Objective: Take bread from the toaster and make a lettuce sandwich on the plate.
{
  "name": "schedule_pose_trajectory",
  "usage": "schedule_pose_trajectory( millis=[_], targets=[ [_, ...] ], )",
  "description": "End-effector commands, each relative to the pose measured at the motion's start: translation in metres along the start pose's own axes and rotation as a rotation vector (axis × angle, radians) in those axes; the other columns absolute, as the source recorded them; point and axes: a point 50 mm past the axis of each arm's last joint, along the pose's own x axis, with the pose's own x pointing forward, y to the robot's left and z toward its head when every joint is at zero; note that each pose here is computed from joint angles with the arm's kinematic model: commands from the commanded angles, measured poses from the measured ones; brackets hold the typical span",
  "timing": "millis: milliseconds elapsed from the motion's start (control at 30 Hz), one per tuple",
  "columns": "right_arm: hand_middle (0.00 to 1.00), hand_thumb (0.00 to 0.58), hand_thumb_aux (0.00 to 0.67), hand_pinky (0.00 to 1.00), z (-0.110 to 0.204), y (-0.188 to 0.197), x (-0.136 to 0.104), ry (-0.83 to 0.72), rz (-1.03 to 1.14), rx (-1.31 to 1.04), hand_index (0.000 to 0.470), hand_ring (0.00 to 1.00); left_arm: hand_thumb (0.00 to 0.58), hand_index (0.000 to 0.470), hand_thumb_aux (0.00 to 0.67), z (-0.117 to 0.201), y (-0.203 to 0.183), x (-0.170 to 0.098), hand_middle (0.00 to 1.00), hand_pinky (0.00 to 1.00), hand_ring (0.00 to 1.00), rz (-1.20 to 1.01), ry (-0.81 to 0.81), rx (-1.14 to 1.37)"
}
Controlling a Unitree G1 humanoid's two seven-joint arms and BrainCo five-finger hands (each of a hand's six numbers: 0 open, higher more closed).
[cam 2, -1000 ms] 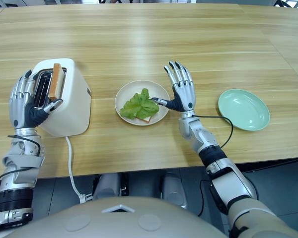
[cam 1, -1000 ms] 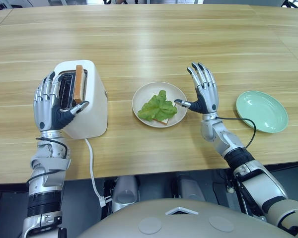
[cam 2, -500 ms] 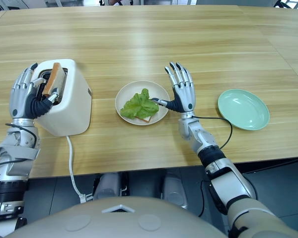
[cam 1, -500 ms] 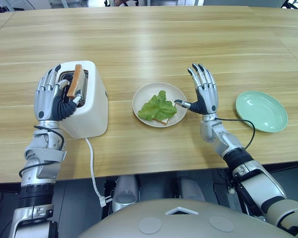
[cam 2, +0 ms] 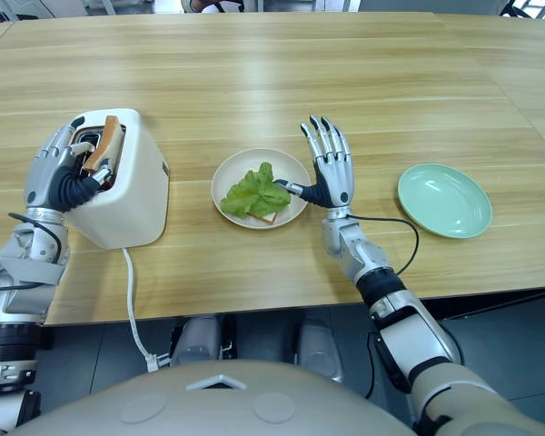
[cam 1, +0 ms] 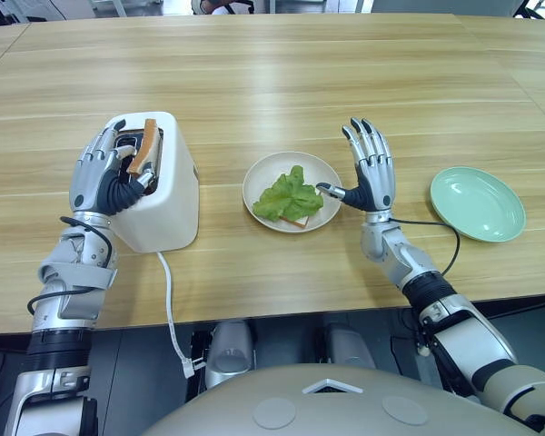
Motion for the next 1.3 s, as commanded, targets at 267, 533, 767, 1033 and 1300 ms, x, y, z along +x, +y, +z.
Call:
schedule_pose_trajectory(
  millis=[267, 533, 767, 1033, 1300],
  targets=[
    [0.00, 0.000, 0.000, 0.00, -0.003, 0.004, 0.000, 0.021, -0.005, -0.011, 0.000, 0.00, 0.580, 0.460, 0.670, -0.005, 0.015, 0.011, 1.00, 1.00, 1.00, 0.167, 0.007, -0.202],
    [0.00, 0.000, 0.000, 0.00, -0.006, 0.004, -0.001, 0.027, -0.007, -0.018, 0.000, 0.00, 0.580, 0.460, 0.670, -0.004, 0.025, 0.015, 1.00, 1.00, 1.00, 0.251, -0.019, -0.277],
    [0.00, 0.000, 0.000, 0.00, -0.005, 0.006, 0.000, 0.026, -0.003, -0.018, 0.000, 0.00, 0.580, 0.460, 0.670, -0.007, 0.047, 0.017, 1.00, 1.00, 1.00, 0.437, -0.024, -0.343],
    [0.00, 0.000, 0.000, 0.00, -0.007, 0.005, 0.000, 0.034, -0.008, -0.025, 0.000, 0.00, 0.580, 0.460, 0.670, -0.005, 0.061, 0.023, 1.00, 1.00, 1.00, 0.588, -0.056, -0.470],
    [0.00, 0.000, 0.000, 0.00, -0.013, 0.002, 0.002, 0.051, -0.024, -0.034, 0.000, 0.00, 0.580, 0.460, 0.670, 0.015, 0.067, 0.028, 1.00, 1.00, 1.00, 0.633, -0.190, -0.766]
  ],
)
